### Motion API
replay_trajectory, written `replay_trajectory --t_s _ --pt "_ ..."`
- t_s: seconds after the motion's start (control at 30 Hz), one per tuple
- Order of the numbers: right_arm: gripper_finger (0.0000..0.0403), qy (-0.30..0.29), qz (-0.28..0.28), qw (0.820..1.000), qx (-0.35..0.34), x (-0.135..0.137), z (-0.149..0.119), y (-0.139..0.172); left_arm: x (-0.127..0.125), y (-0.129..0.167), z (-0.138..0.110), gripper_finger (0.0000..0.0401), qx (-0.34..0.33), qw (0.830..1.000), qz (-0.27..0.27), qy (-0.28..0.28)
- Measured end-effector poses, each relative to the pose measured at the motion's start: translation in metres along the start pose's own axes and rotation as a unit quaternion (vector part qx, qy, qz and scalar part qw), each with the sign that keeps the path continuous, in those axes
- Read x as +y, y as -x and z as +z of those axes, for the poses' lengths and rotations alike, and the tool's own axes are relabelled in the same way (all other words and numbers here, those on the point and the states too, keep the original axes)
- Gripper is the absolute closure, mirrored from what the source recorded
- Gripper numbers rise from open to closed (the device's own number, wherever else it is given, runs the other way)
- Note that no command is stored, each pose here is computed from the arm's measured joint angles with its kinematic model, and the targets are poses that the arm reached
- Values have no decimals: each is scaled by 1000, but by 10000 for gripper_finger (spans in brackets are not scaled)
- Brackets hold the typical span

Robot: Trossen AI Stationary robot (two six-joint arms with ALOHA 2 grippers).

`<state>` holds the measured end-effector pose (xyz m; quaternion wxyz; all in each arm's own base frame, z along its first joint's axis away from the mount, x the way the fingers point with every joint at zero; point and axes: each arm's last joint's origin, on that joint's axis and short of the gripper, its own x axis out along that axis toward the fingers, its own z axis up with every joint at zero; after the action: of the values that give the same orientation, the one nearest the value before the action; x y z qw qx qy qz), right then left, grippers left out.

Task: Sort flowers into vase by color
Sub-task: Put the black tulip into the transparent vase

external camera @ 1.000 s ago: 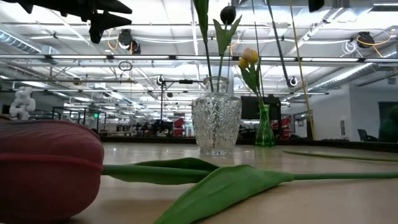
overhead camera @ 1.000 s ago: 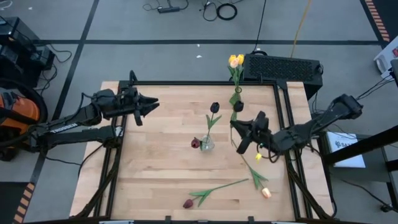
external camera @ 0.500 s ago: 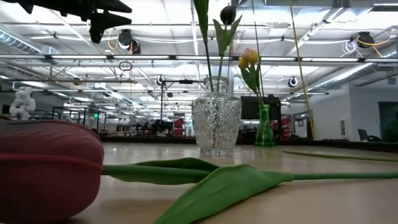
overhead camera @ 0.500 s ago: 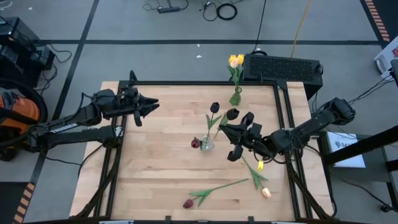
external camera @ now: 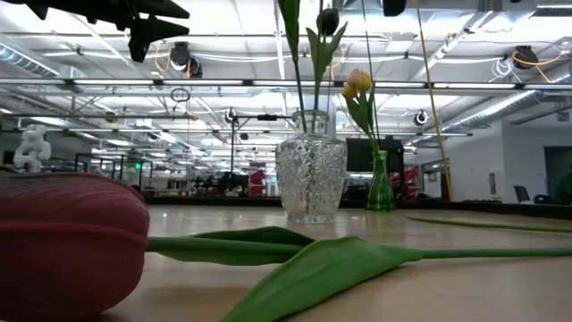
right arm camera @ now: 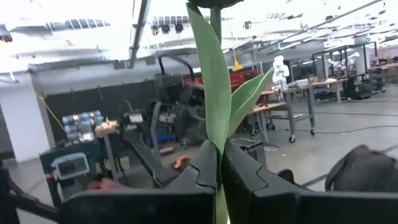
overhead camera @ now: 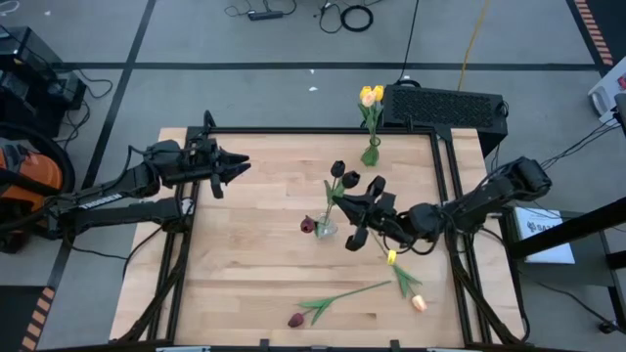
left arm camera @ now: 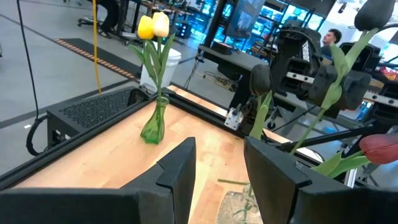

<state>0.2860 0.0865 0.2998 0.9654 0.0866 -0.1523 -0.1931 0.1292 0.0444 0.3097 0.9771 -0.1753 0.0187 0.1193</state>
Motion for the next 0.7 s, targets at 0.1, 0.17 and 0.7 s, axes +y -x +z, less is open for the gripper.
replay_trajectory --t_s 0.1,0.17,0.7 --pt "401 11 -3 1000 12 0 -9 -3 0 0 0 257 0 1000 0 0" --pt "401 14 -3 1000 18 1 -14 -4 0 0 0 257 0 1000 0 0" --pt "401 87 -11 987 131 -1 -54 -2 1 0 -3 257 15 1000 5 2"
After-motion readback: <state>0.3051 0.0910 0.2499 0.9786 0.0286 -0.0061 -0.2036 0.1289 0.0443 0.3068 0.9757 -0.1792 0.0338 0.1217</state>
